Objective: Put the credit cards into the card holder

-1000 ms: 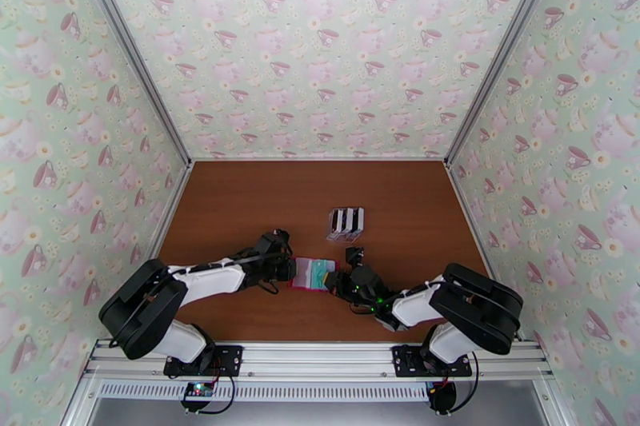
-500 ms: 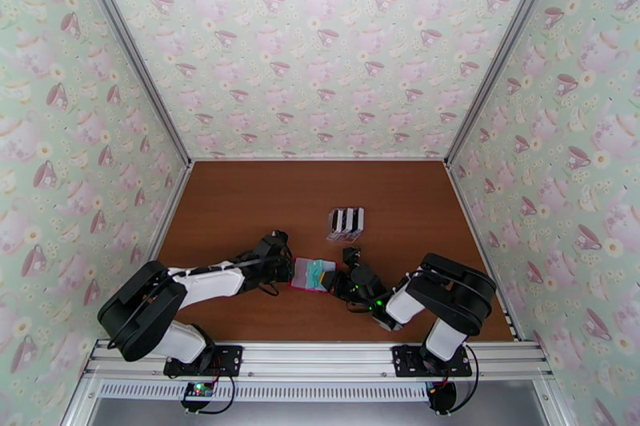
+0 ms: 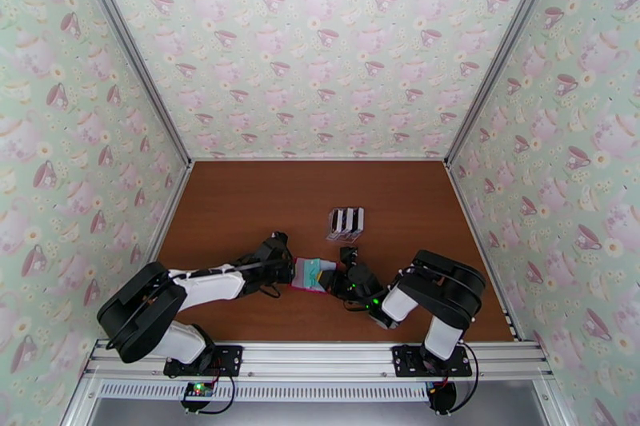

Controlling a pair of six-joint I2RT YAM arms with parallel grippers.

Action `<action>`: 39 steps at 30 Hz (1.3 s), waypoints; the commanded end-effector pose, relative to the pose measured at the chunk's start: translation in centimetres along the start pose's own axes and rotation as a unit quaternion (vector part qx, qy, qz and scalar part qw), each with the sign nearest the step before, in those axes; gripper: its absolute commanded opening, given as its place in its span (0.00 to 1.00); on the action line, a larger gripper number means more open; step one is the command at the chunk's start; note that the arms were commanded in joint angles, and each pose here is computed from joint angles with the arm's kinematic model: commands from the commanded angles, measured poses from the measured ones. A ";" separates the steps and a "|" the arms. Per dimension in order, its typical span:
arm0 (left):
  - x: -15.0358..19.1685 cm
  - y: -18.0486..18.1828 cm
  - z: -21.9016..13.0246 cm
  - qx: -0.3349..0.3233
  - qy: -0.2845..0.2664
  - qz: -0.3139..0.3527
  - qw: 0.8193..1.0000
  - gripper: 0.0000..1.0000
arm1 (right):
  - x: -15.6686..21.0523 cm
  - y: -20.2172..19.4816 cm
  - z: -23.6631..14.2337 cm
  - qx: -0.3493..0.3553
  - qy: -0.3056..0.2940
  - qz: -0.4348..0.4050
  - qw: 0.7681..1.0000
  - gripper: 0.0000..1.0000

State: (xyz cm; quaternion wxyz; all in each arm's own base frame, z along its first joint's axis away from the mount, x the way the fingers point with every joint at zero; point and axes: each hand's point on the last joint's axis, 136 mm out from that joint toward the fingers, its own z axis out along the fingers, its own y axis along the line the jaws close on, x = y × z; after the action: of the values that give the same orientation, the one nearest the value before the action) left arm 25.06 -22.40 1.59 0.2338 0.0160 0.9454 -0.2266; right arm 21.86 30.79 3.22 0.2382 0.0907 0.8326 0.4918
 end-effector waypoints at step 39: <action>5.6 -0.4 -0.4 0.007 0.100 -0.002 0.995 0.10 | -1.3 -2.3 -2.0 0.319 0.059 -0.180 0.929 0.40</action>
State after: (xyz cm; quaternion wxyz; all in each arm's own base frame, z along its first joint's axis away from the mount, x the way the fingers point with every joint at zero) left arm 21.76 -23.66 1.49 0.1869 0.0371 0.9496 -0.2490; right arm 22.26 27.63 2.85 0.2337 -0.0003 0.9558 0.1786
